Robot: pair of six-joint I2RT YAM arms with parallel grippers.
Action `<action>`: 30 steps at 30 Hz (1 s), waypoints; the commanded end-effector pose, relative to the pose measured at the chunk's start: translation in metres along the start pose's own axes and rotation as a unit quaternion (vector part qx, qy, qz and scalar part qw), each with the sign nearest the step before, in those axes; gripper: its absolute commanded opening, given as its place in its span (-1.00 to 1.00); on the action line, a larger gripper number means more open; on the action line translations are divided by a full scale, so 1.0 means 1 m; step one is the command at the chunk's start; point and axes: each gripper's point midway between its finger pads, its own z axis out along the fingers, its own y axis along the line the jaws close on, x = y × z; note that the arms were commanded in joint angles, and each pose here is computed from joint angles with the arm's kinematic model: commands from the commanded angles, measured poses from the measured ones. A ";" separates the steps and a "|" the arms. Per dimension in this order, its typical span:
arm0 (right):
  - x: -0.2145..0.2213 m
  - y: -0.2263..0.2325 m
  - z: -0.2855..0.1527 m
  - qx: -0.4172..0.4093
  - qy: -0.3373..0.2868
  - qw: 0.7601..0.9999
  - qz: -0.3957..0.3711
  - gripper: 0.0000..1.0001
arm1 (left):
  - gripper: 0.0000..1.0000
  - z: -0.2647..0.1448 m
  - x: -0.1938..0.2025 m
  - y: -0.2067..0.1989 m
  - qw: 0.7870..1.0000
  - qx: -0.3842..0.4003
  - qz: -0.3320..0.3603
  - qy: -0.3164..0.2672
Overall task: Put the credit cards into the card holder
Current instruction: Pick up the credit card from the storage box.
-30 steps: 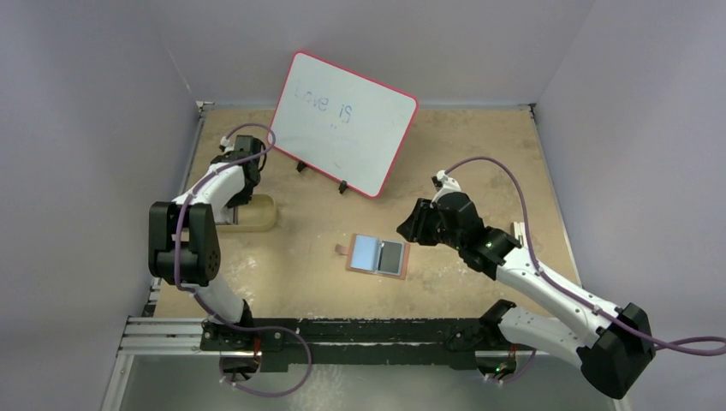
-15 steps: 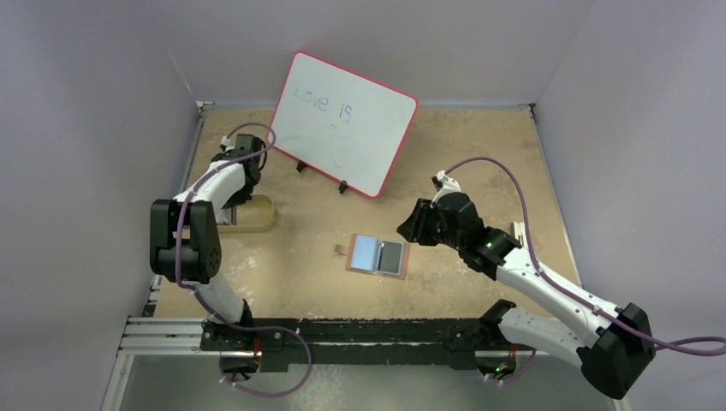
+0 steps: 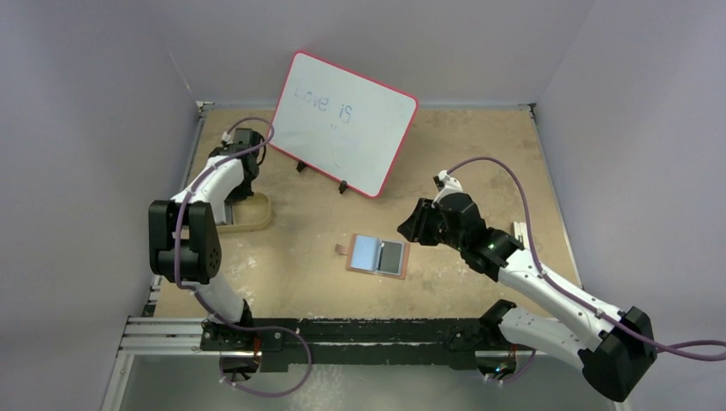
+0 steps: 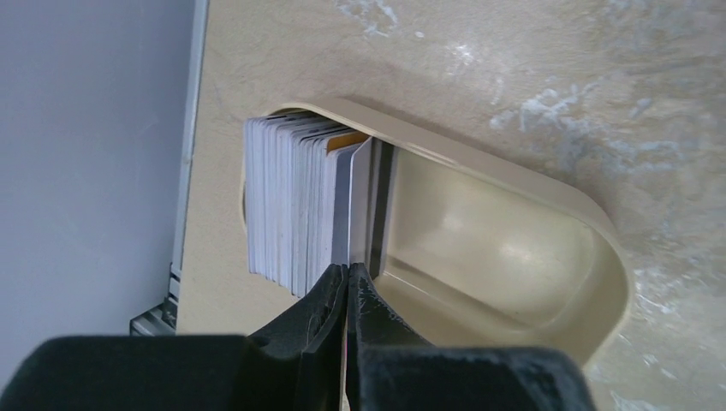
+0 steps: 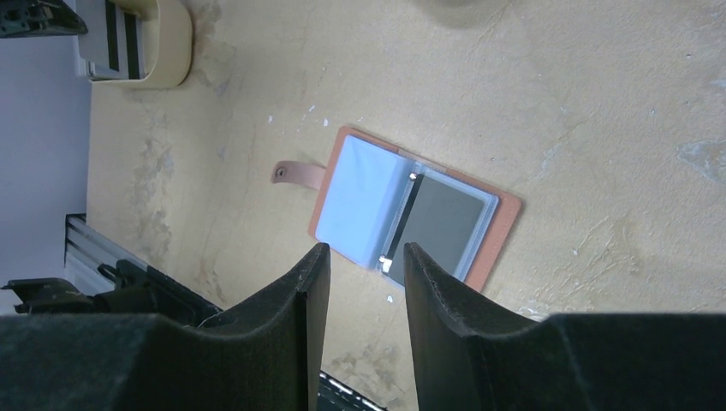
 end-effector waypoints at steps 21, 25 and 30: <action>-0.005 0.047 -0.007 -0.126 -0.013 0.991 0.043 -0.21 | -1.00 -0.182 -0.010 -0.095 0.840 0.522 -0.126 -0.074; -0.016 0.063 -0.011 -0.167 -0.035 0.984 0.052 -0.21 | -1.00 -0.227 -0.009 -0.110 0.758 0.634 -0.133 -0.074; -0.037 0.088 -0.020 -0.221 -0.069 0.970 0.067 -0.20 | -1.00 -0.272 -0.005 -0.109 0.685 0.712 -0.128 -0.083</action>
